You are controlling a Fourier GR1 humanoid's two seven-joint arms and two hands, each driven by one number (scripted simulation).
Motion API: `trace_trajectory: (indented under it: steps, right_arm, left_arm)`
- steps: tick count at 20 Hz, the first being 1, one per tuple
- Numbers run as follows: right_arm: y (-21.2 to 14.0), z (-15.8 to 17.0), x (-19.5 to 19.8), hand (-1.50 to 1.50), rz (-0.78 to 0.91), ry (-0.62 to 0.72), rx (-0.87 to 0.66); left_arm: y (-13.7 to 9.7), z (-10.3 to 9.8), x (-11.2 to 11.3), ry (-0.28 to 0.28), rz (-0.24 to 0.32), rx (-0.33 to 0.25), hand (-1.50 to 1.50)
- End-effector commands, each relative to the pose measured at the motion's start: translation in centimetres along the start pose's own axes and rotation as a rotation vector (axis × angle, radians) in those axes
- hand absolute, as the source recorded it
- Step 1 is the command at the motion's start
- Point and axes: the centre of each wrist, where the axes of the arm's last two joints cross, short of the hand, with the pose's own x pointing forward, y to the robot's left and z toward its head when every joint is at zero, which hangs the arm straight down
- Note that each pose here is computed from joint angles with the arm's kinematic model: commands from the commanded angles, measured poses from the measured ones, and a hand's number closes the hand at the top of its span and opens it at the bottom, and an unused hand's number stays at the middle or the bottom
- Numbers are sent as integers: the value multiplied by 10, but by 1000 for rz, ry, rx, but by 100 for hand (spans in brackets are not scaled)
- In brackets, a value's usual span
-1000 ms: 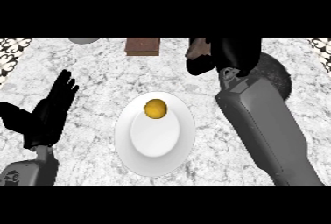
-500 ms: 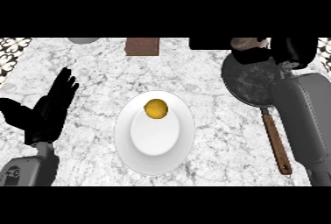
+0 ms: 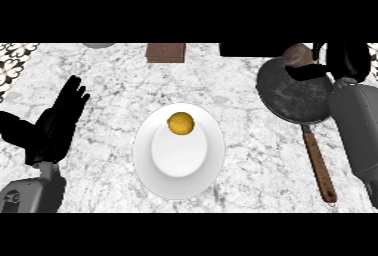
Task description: Pick the cupcake from the plate and place it in the pan
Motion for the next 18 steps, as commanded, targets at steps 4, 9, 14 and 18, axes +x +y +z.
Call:
trace_trajectory:
  steps: [4,9,14,18]
  right_arm:
    - [50,4,-31,150,44,29,56]
    - [61,14,-61,-150,-57,277,176]
    - [63,11,-65,-150,-144,234,224]
    - [53,21,-105,-150,-248,183,96]
  left_arm:
    - [-13,-1,0,-9,-2,-28,0]
    - [-24,8,2,3,13,-24,0]
    - [-21,0,4,-6,1,-36,0]
    - [-8,8,2,-13,9,-8,0]
